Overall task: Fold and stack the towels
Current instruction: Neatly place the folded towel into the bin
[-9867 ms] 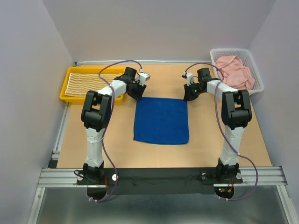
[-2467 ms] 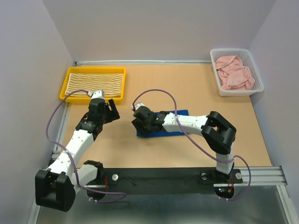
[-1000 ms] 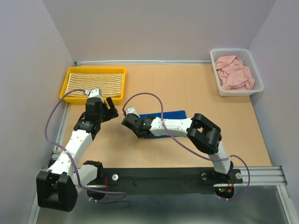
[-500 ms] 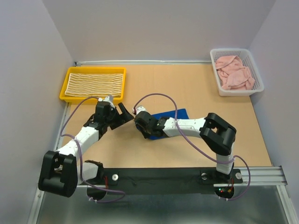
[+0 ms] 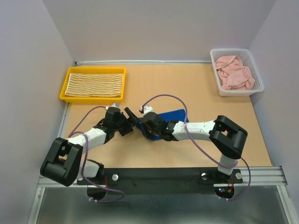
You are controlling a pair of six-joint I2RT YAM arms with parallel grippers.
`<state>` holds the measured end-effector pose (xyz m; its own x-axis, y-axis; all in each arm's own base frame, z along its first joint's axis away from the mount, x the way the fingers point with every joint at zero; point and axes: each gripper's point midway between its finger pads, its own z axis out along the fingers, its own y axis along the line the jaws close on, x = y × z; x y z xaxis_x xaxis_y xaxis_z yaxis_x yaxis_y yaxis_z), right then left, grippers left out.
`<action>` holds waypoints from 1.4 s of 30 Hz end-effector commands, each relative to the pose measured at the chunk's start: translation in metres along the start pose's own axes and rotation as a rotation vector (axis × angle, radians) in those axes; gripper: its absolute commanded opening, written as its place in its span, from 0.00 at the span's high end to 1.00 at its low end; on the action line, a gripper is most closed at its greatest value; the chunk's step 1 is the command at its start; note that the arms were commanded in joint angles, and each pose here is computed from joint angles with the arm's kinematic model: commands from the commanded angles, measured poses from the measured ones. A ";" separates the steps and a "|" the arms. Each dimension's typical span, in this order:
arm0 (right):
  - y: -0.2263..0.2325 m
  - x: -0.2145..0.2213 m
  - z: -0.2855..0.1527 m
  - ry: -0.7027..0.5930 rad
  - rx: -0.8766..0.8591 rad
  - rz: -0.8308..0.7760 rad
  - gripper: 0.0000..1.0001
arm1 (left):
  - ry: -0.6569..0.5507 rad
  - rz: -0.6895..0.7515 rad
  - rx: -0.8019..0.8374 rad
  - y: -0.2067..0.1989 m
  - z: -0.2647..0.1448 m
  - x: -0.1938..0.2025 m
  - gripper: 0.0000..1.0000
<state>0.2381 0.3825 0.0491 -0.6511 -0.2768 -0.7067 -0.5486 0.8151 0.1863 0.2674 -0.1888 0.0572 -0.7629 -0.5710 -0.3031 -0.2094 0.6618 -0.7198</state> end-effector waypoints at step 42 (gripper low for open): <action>-0.008 -0.050 -0.063 -0.221 -0.065 0.066 0.14 | -0.036 0.026 -0.043 -0.007 0.008 0.012 0.63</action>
<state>0.2342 0.3801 0.1054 -0.6014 -0.1250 -0.7891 -0.5683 0.7612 0.3125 0.2607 -0.2066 0.0405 -0.7559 -0.5870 -0.2900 -0.2556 0.6724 -0.6946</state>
